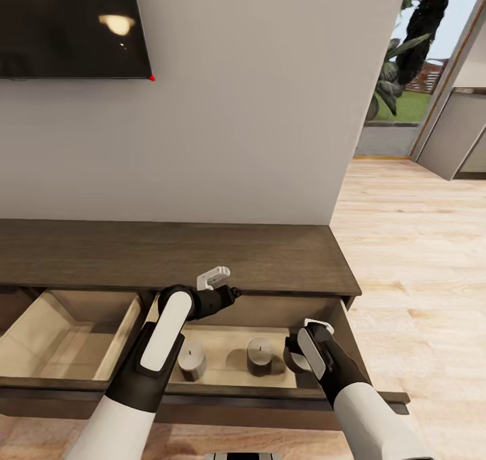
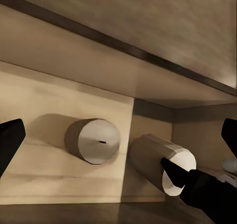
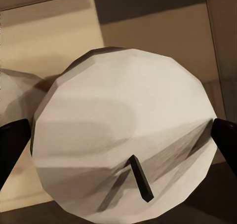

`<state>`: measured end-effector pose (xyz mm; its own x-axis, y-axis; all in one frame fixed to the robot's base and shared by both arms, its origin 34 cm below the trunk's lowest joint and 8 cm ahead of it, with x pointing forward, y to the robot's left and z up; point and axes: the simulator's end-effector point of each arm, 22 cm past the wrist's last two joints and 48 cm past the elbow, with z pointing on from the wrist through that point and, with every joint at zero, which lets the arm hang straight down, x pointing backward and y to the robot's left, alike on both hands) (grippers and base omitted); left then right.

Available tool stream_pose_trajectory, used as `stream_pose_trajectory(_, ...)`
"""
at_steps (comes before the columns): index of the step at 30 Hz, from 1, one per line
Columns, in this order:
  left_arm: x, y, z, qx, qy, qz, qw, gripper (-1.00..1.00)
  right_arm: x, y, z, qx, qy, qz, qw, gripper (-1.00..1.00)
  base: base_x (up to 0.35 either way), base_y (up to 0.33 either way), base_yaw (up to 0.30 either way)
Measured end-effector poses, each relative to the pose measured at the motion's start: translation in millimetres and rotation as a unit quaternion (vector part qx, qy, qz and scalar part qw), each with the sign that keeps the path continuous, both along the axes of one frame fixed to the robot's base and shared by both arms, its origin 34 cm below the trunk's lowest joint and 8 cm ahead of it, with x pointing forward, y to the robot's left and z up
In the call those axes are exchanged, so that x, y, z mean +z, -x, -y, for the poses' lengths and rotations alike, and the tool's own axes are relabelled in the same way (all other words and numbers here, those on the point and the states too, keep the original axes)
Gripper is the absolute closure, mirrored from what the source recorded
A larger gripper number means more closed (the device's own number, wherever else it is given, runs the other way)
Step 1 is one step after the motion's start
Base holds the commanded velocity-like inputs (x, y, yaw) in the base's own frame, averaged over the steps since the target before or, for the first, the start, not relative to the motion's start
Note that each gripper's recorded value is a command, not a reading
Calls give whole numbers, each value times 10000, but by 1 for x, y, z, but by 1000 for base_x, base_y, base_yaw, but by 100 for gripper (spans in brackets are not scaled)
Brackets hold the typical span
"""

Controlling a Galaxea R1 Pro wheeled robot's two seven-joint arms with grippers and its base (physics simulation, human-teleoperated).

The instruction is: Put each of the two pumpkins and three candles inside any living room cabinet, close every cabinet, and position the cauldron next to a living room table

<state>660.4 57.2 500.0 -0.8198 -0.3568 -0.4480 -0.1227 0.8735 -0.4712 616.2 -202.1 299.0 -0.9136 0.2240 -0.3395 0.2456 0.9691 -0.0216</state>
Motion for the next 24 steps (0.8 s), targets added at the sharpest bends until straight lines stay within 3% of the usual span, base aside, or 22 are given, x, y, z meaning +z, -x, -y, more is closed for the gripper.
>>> stream_pose_trajectory(18,-14,0,0,-6,34,-85,10000,-100,-19,5,2,-19,13,-155,9999,100,0,0,0)
stream_pose_trajectory(24,-15,0,1,-13,39,-82,10000,-100,-20,0,4,-97,31,-31,9999,100,0,0,0)
